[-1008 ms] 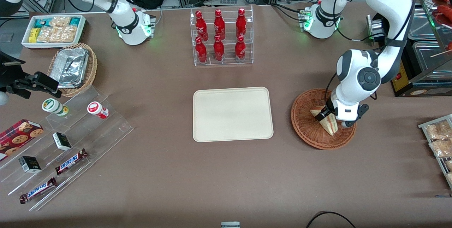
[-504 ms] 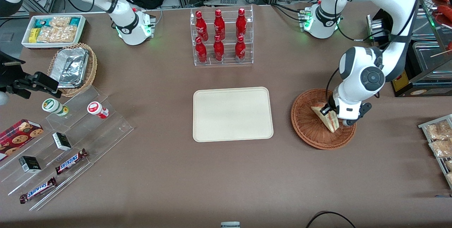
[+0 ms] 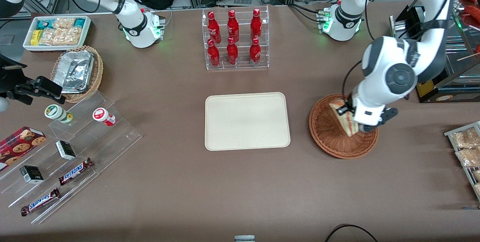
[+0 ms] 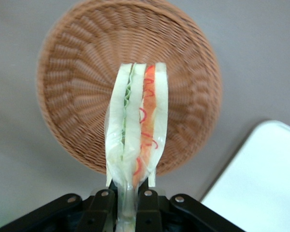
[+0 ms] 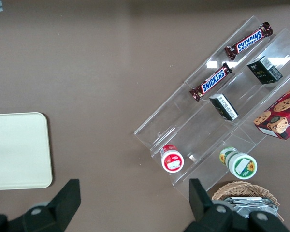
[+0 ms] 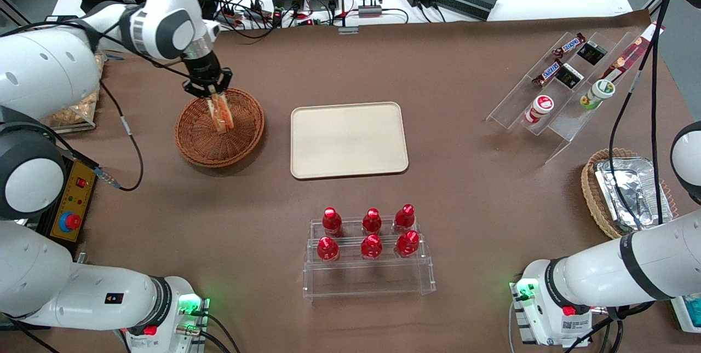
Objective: Place sandwich from basket to tray
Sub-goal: 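Lift the sandwich and carry it with the left gripper over the cream tray, then lower the sandwich onto the tray and open the left gripper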
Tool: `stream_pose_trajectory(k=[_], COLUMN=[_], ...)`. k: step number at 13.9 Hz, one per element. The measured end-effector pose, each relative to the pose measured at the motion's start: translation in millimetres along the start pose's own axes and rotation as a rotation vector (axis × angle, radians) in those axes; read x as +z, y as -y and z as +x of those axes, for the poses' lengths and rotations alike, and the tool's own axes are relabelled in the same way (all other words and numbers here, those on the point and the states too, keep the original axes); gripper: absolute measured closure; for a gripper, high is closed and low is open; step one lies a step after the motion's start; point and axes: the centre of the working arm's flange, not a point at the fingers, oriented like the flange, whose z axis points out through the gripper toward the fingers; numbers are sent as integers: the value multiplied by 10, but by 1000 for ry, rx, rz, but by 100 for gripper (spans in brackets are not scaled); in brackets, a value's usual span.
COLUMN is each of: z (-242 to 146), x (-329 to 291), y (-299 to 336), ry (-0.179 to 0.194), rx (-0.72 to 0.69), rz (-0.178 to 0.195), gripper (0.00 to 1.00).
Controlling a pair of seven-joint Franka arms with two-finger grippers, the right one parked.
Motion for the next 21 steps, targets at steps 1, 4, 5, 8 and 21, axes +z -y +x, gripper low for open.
stream_pose_trajectory(k=[1, 4, 5, 8, 21], z=[-120, -346, -393, -600, -1467], x=[34, 199, 252, 343, 896], y=[-174, -636, -776, -1256, -2866], ry=[1, 13, 17, 21, -7], rx=[50, 225, 269, 341, 257], rz=[6, 21, 22, 11, -81], gripper=[85, 85, 85, 85, 86])
